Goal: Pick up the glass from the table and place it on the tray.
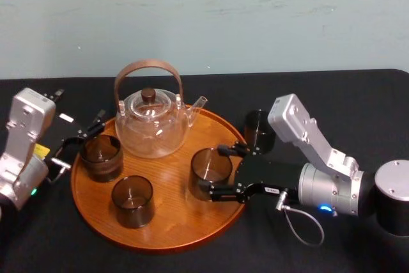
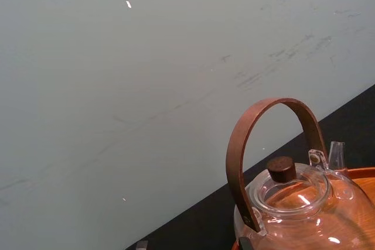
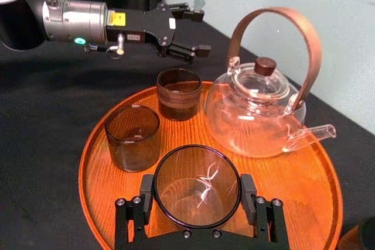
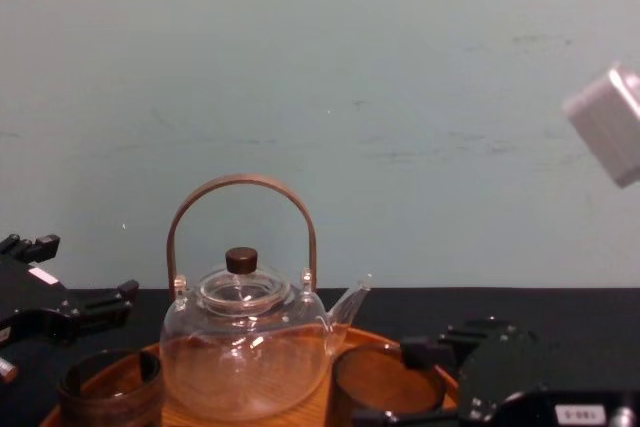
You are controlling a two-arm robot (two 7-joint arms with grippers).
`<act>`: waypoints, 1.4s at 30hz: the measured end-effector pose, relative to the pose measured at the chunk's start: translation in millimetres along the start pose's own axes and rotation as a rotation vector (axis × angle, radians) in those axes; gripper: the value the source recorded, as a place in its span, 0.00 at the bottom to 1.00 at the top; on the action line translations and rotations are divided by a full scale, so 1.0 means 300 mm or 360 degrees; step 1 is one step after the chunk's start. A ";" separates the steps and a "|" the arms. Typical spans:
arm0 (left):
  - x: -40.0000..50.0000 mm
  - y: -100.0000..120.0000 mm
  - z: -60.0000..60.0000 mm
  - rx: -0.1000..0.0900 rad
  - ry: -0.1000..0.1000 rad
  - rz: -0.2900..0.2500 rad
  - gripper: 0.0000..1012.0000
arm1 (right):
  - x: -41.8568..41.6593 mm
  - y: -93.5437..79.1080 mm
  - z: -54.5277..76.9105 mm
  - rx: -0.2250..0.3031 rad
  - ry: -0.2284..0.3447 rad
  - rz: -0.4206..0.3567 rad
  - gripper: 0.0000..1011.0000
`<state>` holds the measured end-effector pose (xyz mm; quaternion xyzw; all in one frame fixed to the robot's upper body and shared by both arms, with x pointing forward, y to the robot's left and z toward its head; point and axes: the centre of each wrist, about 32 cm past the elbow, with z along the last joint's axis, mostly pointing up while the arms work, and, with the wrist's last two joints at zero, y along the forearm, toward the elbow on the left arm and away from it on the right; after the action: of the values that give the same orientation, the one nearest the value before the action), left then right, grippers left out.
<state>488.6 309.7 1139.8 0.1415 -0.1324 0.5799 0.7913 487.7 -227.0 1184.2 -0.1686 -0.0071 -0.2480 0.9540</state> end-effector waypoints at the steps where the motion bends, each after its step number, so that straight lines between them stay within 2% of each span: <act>1: 0.000 0.000 0.000 0.0000 0.0000 0.0000 0.99 | 0.000 0.002 -0.004 -0.0002 0.0001 0.0002 0.89; 18: 0.000 0.000 0.000 0.0000 0.0000 0.0000 0.99 | 0.003 0.035 -0.070 -0.0030 0.0051 0.0032 0.89; 42: 0.000 0.000 0.000 0.0000 0.0000 0.0000 0.99 | -0.010 0.043 -0.092 -0.0082 0.0056 0.0024 0.89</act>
<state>488.6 309.7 1139.8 0.1415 -0.1325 0.5799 0.7913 489.2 -224.0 1153.9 -0.1889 0.0174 -0.2437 0.9511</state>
